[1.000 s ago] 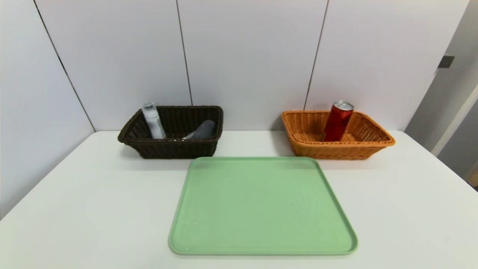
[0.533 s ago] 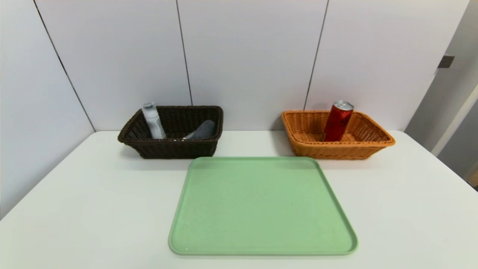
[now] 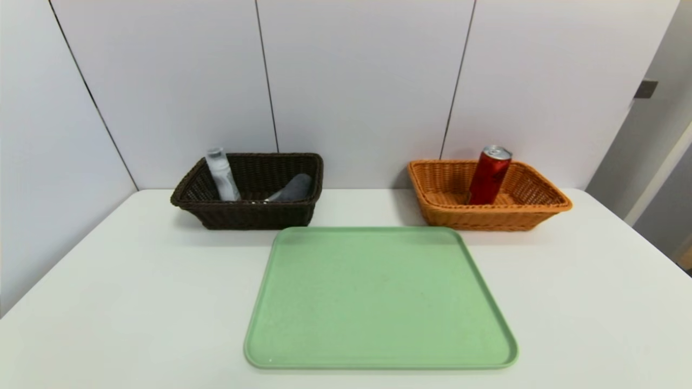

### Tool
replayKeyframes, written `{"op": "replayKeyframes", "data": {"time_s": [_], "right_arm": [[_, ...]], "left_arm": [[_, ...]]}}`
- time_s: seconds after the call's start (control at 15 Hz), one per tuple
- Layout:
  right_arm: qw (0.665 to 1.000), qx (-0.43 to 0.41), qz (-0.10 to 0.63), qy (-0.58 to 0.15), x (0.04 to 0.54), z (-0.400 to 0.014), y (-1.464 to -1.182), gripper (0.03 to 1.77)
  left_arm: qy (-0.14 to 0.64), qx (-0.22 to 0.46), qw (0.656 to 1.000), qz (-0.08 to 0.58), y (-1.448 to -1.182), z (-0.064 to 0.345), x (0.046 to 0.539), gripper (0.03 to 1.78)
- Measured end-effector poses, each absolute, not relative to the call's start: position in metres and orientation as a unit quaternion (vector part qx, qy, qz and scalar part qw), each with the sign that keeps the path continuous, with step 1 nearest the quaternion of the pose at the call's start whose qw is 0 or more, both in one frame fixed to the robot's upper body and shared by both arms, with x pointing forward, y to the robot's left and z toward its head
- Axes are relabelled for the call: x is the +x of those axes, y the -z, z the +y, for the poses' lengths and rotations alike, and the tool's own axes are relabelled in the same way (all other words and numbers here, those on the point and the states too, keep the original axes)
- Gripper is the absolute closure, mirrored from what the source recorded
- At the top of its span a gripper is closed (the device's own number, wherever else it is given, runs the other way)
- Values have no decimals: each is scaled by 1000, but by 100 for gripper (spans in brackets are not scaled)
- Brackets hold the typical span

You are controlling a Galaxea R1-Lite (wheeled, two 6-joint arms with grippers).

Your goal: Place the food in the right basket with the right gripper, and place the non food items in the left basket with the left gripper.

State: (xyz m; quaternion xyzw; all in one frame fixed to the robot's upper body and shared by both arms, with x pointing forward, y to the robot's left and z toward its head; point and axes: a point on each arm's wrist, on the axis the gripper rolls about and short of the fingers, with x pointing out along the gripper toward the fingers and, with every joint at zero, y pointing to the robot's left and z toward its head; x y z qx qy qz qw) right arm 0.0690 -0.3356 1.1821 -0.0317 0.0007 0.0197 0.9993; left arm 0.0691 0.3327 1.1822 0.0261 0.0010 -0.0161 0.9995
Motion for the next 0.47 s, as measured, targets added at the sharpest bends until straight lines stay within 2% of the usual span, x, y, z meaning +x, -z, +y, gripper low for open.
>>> {"op": "replayKeyframes", "data": {"time_s": [0.47], "right_arm": [[1000, -25, -1, -13, 69, -336, -1182, 10]], "left_arm": [[16, 26, 1000, 1, -1182, 333, 69, 12]]}}
